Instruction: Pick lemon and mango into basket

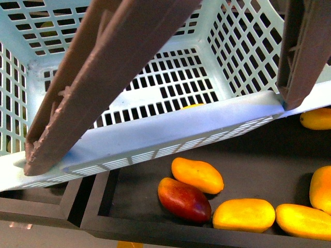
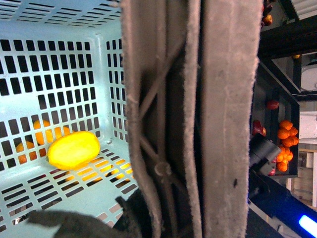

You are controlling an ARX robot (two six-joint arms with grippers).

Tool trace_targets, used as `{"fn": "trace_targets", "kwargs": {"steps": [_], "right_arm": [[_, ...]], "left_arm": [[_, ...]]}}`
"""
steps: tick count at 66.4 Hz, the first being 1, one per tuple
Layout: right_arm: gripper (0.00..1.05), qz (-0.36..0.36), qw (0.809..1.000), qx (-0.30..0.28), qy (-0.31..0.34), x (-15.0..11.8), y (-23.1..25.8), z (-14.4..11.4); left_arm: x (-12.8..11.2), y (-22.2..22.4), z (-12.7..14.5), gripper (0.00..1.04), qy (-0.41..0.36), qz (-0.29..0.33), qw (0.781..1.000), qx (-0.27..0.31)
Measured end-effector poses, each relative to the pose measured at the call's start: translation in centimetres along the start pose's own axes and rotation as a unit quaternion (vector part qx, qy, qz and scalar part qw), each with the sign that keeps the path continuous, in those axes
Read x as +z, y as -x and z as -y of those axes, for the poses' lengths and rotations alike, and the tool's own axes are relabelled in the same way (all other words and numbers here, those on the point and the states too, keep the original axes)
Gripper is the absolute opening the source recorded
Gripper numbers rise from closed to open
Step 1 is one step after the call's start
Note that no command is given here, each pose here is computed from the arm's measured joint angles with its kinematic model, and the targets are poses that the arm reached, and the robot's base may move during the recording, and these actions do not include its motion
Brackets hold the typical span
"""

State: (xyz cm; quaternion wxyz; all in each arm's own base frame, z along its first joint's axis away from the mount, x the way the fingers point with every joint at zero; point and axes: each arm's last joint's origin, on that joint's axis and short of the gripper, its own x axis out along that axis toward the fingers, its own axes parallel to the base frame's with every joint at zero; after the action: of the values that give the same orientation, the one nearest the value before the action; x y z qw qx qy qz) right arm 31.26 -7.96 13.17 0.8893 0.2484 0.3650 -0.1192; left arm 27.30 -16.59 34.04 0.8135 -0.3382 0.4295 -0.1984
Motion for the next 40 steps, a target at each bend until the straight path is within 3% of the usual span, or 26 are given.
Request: {"fn": "trace_targets", "kwargs": {"steps": [21, 40], "right_arm": [[0.58, 0.078, 0.980, 0.154, 0.096, 0.2, 10.0, -9.0], [0.58, 0.108, 0.954, 0.235, 0.151, -1.5, 14.8, -14.8]], "left_arm": [[0.0, 0.0, 0.0, 0.15, 0.000, 0.000, 1.000, 0.000], [0.0, 0.0, 0.0, 0.15, 0.000, 0.000, 1.000, 0.000]]}}
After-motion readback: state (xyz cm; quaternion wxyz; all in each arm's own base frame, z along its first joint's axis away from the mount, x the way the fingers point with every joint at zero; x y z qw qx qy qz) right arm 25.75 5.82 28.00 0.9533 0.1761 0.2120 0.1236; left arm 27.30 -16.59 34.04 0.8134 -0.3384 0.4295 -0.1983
